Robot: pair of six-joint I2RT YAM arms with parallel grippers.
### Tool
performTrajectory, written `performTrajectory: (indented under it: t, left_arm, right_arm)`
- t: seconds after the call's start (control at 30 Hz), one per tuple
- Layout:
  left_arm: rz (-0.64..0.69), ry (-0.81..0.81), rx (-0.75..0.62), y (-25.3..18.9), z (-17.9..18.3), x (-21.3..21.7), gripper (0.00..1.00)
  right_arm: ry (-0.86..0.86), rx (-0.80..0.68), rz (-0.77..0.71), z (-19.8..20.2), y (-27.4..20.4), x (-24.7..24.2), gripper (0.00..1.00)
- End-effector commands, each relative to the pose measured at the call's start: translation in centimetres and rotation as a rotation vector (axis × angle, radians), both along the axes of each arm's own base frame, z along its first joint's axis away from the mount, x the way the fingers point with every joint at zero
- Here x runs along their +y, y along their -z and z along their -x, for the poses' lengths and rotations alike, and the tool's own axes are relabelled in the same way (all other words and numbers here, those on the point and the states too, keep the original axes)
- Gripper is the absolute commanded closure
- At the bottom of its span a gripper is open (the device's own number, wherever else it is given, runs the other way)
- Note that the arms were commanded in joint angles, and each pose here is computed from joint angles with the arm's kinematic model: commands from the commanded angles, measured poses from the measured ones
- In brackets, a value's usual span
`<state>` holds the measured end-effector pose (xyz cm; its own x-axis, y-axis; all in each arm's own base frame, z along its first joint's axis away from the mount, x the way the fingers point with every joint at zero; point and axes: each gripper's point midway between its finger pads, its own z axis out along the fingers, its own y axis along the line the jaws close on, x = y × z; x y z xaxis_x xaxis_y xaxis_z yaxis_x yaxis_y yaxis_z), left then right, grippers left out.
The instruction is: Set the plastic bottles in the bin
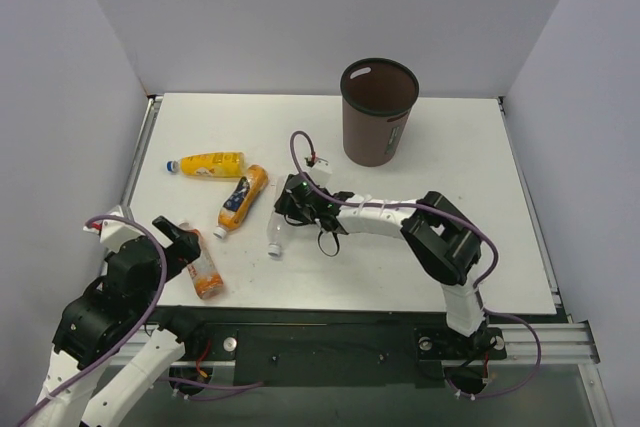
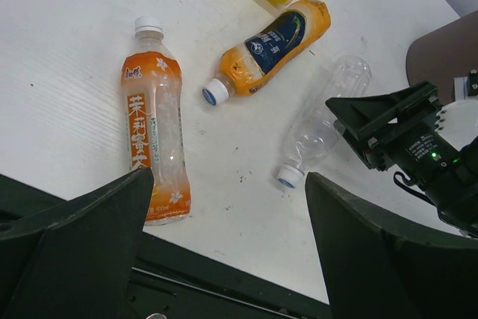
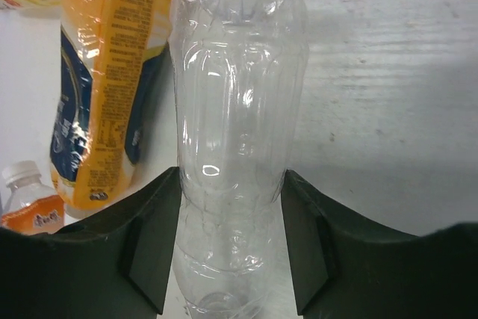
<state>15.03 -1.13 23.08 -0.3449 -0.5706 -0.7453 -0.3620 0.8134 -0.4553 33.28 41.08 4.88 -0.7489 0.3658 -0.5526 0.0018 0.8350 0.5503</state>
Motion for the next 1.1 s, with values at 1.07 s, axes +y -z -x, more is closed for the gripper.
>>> performTrajectory:
  t: [1.07]
  left_arm:
    - [-0.047, 0.178, 0.271, 3.4, -2.2, -5.0, 0.05]
  right_arm:
    - [0.633, -0.868, 0.574, -19.4, -40.3, -27.5, 0.71]
